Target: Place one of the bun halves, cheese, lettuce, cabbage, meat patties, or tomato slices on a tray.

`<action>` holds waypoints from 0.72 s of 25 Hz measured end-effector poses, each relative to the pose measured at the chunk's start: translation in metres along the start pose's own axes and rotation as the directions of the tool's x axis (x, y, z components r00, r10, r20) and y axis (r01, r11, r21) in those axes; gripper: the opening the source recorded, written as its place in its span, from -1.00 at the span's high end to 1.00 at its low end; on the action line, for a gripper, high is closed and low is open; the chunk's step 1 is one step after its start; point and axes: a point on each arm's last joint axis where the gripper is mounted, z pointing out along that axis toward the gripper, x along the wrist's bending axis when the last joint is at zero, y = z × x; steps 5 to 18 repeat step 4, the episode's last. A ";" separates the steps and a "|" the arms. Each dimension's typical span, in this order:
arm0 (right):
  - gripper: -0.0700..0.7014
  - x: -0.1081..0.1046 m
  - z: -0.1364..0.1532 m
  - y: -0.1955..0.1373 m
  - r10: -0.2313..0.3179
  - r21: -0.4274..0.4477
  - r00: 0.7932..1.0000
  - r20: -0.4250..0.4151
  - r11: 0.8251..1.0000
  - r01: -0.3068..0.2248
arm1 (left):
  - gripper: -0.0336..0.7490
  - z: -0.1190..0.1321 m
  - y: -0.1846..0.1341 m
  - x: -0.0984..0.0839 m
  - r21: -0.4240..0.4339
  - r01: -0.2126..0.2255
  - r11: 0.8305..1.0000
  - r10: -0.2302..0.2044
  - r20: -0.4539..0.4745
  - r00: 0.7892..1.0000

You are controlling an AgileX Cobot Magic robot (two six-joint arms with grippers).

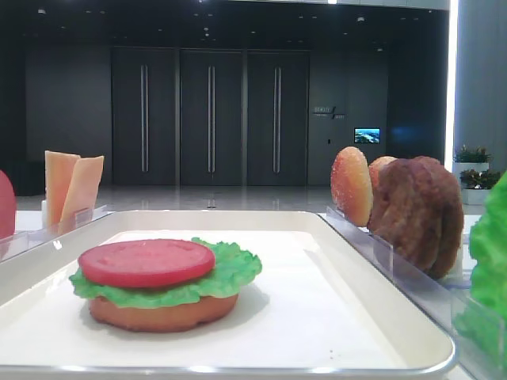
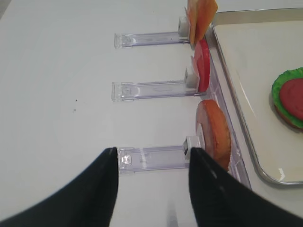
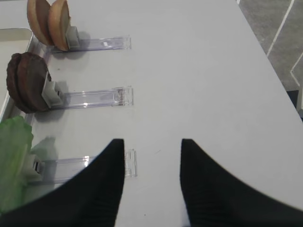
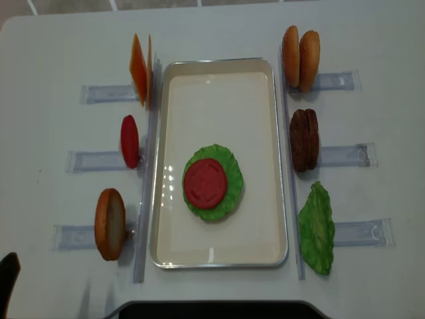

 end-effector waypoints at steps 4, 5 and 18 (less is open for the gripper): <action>0.11 0.000 0.000 0.000 0.000 0.000 1.000 0.000 1.000 0.000 | -0.03 0.000 0.000 0.000 0.000 0.000 1.000 0.000 0.000 1.000; 0.11 0.000 0.000 0.000 0.000 0.000 1.000 0.000 1.000 0.000 | -0.03 0.000 0.000 0.000 0.000 0.000 1.000 0.000 0.000 1.000; 0.11 0.000 0.000 0.000 0.000 0.000 1.000 0.000 1.000 0.000 | -0.03 0.000 0.000 0.000 0.000 0.000 1.000 0.000 0.000 1.000</action>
